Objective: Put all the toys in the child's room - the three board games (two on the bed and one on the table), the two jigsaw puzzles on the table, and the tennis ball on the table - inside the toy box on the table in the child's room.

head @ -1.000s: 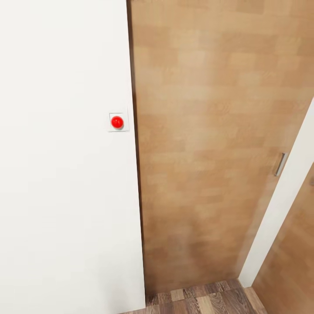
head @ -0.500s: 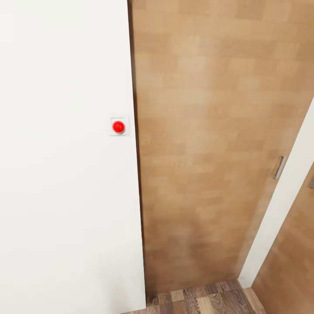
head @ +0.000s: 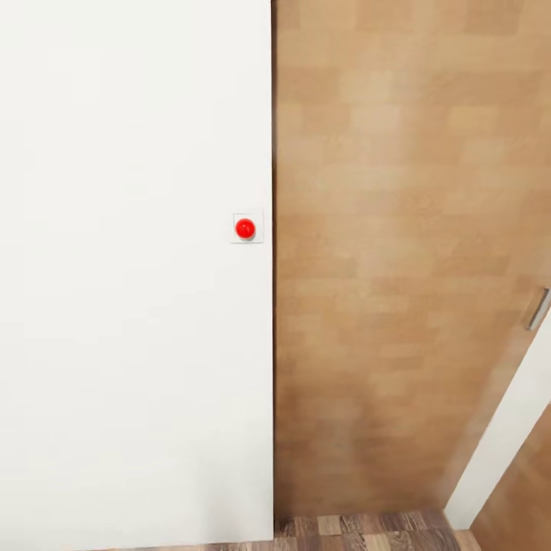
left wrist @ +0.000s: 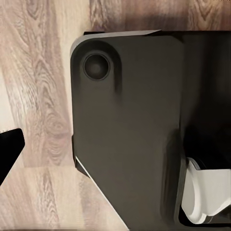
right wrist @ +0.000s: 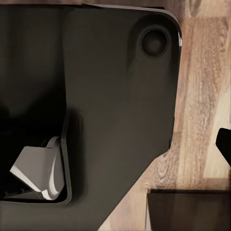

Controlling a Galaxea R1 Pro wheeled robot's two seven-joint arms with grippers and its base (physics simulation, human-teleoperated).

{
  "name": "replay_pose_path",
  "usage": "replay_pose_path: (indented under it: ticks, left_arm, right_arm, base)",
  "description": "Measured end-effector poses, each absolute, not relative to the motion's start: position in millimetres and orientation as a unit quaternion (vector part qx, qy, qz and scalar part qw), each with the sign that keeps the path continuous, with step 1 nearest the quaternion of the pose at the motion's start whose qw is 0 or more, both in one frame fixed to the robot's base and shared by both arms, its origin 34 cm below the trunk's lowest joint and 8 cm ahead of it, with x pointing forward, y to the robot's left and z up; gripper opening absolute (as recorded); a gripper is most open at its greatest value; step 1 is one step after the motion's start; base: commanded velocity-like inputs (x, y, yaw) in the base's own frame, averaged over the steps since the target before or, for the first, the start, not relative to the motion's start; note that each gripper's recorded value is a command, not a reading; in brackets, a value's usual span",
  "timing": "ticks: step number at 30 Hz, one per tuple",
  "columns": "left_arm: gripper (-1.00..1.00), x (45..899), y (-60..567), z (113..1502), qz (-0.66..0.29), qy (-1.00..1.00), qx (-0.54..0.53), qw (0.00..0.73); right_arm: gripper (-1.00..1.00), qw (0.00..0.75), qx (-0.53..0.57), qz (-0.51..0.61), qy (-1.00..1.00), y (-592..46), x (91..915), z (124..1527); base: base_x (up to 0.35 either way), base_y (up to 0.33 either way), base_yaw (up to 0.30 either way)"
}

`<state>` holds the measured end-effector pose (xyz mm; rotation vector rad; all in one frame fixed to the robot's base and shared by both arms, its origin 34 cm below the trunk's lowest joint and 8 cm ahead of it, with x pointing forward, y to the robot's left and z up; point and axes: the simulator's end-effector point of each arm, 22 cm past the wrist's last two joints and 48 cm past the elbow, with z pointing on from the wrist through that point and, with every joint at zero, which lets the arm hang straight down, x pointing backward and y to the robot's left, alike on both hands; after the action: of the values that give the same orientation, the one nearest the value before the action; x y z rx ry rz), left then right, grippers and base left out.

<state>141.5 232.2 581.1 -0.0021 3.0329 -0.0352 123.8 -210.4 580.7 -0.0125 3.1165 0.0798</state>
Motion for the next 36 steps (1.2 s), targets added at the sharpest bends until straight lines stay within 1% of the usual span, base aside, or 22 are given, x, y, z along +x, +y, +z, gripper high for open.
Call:
replay_pose_path:
  ticks: [36]
  left_arm:
    - [1.00, 142.2, 239.2, 584.0, -0.007, 0.998, 0.001, 0.056]
  right_arm:
    - [1.00, 0.012, -0.004, 0.023, 1.000, -214.5, 122.9, 583.5]
  base:
    - [0.000, 0.000, 0.279]
